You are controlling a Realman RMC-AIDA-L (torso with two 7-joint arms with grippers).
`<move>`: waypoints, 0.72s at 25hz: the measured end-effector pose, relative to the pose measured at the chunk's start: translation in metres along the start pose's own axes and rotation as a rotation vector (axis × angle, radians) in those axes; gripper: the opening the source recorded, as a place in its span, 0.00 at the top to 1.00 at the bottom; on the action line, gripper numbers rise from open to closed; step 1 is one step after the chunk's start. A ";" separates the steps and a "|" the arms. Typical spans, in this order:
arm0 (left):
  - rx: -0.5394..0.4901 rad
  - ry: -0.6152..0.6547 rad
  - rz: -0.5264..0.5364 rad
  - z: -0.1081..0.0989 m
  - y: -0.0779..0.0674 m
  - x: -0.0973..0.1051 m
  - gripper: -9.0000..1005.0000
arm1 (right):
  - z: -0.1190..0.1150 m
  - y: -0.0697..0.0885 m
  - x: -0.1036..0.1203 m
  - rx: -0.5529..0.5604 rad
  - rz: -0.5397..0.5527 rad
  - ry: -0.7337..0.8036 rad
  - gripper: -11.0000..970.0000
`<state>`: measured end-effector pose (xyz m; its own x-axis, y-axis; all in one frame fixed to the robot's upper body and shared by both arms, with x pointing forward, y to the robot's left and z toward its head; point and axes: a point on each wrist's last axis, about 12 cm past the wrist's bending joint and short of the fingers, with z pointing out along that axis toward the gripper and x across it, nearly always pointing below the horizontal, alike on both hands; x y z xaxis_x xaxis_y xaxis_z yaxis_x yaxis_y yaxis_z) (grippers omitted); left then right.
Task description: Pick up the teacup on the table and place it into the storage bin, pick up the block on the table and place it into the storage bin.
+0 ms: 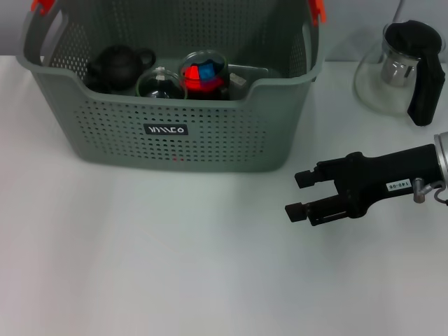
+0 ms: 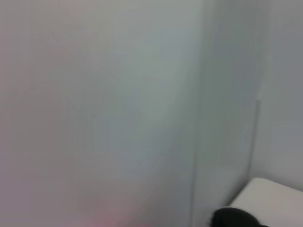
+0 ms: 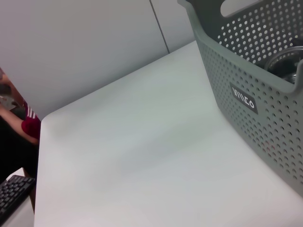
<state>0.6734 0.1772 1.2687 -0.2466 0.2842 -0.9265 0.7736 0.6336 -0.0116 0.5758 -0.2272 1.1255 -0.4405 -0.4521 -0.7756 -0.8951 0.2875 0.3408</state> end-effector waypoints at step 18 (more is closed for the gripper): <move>0.186 -0.124 -0.083 -0.075 -0.010 0.038 0.20 | -0.001 0.000 -0.001 -0.004 -0.034 -0.012 0.14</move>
<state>0.6128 0.2357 1.2620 -0.2492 0.1394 -0.9584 0.8508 0.5043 -0.1479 0.5760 -0.2270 1.1271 -0.4091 -0.4514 -0.7930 -0.9098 0.2687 0.3164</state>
